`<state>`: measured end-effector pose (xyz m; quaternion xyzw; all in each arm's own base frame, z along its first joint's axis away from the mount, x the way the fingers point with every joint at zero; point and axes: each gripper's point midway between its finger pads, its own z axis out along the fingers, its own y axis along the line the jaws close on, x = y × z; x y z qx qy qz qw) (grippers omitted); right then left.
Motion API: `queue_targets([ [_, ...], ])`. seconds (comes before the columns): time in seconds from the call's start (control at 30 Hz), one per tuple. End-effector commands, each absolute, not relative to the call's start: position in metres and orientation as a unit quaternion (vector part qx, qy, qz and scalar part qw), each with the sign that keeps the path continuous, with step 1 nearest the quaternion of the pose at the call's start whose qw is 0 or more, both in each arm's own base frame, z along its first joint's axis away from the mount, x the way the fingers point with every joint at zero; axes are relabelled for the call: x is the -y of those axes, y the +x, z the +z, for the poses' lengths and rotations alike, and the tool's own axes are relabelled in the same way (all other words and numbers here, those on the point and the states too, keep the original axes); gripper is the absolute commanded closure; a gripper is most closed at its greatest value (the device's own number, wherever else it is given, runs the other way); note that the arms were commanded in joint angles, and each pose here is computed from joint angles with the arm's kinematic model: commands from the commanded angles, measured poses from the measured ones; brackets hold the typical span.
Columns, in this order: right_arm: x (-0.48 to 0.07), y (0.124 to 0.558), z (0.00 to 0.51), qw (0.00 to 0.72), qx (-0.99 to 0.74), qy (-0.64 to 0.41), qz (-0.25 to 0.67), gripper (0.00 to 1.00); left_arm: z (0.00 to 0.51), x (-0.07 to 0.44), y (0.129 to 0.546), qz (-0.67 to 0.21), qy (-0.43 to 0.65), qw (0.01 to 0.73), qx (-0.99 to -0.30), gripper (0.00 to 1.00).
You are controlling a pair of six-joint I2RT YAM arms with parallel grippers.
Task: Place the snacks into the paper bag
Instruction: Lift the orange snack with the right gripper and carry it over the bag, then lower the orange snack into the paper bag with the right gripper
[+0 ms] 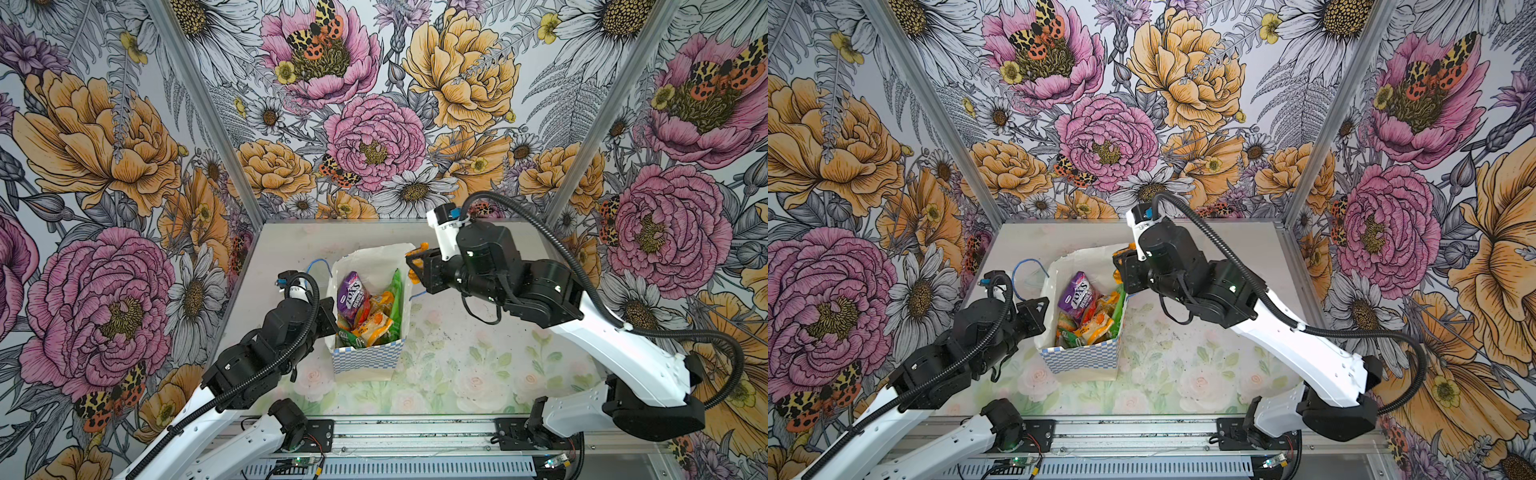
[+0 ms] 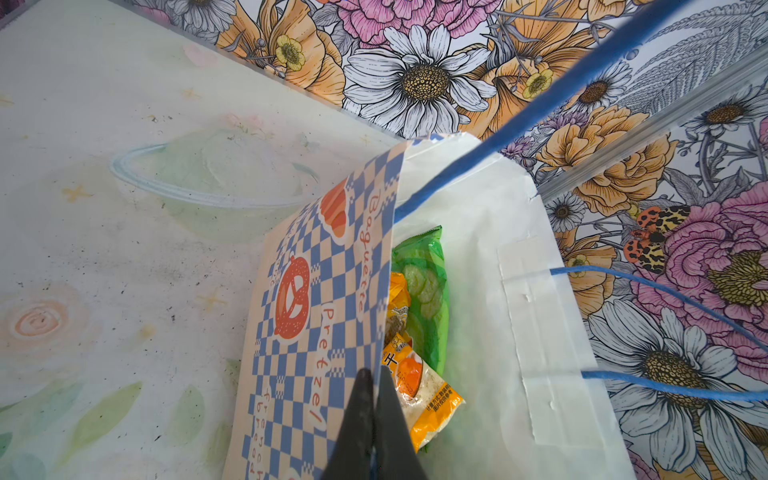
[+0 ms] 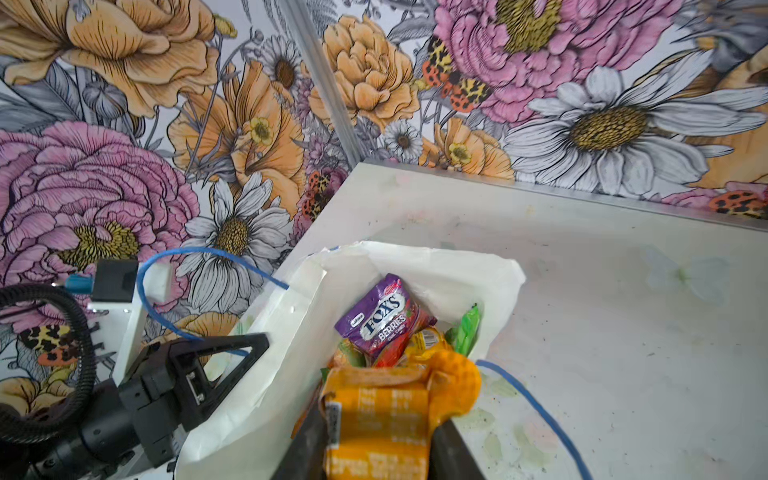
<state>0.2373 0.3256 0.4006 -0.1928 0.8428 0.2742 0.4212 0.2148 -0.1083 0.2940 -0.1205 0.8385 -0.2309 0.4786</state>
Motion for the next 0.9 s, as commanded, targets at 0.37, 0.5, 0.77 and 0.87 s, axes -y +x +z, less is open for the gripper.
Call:
queue_targets([
  [0.37, -0.392, 0.226, 0.325, 0.309, -0.881, -0.266, 0.242, 0.78, 0.317, 0.108, 0.219, -0.258, -0.136, 0.505, -0.812, 1.0],
  [0.5, -0.4, 0.229, 0.302, 0.289, -0.89, -0.273, 0.224, 0.78, 0.315, 0.109, 0.219, -0.26, -0.133, 0.502, -0.814, 1.0],
  [0.77, -0.414, 0.232, 0.26, 0.253, -0.905, -0.284, 0.191, 0.77, 0.313, 0.108, 0.218, -0.259, -0.134, 0.503, -0.814, 1.0],
  [0.87, -0.416, 0.234, 0.241, 0.237, -0.912, -0.289, 0.17, 0.77, 0.313, 0.107, 0.218, -0.258, -0.136, 0.503, -0.814, 1.0],
])
